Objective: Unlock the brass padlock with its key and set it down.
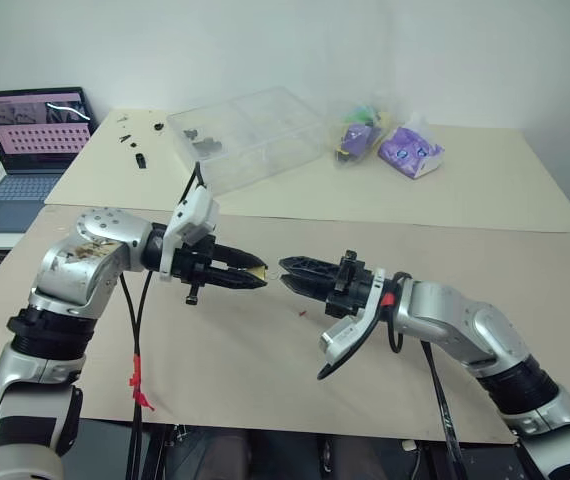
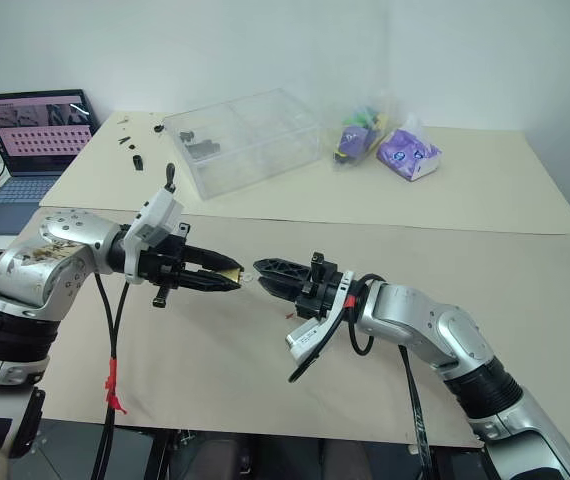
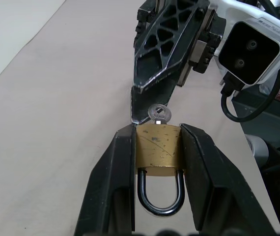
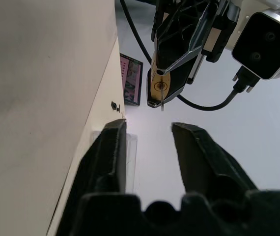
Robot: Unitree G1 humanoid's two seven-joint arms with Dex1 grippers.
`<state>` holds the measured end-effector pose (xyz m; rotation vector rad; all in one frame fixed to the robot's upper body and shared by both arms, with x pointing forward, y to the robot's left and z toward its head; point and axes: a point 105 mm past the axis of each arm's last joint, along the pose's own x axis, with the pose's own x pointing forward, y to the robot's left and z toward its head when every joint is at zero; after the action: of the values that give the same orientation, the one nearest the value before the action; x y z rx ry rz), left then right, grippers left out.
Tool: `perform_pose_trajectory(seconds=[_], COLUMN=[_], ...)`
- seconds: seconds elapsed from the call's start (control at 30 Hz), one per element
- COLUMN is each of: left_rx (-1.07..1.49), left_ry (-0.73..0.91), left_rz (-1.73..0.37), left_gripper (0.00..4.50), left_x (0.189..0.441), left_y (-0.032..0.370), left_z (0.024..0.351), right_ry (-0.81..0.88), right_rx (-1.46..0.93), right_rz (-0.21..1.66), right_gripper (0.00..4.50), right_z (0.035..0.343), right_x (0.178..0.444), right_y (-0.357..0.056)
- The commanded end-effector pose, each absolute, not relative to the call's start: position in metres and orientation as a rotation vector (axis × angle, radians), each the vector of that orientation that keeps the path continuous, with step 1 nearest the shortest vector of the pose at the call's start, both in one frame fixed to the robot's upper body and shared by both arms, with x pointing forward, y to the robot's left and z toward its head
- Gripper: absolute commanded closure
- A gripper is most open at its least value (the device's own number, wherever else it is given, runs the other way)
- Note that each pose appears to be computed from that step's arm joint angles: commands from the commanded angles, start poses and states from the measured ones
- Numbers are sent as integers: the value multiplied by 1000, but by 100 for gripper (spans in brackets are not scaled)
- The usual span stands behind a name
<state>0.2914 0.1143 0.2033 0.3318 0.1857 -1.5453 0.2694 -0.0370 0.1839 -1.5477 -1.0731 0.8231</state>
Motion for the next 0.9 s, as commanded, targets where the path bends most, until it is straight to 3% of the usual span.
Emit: perform_pose_trajectory(seconds=[0.03,0.07,0.3,0.53,0.73,0.9], left_rx=[375,374,376,375,375,376], left_ry=[134,132,123,117,115,115], left_rz=[-1547,-1545,-1532,-1523,-1520,-1520], left_gripper=[366,366,366,366,366,366], left_x=[291,291,293,294,295,294], left_y=[111,111,110,110,110,110], left_z=[214,214,215,215,216,216], right_ry=[-1149,-1151,-1108,-909,-821,-827], right_rx=[-1556,-1556,-1504,-1362,-1363,-1413], right_rz=[772,773,843,995,950,906], right_gripper=[417,447,447,447,447,302], right_z=[202,202,197,188,190,188], right_x=[264,264,258,261,276,280], right_y=[-34,-34,-31,-34,-46,-51])
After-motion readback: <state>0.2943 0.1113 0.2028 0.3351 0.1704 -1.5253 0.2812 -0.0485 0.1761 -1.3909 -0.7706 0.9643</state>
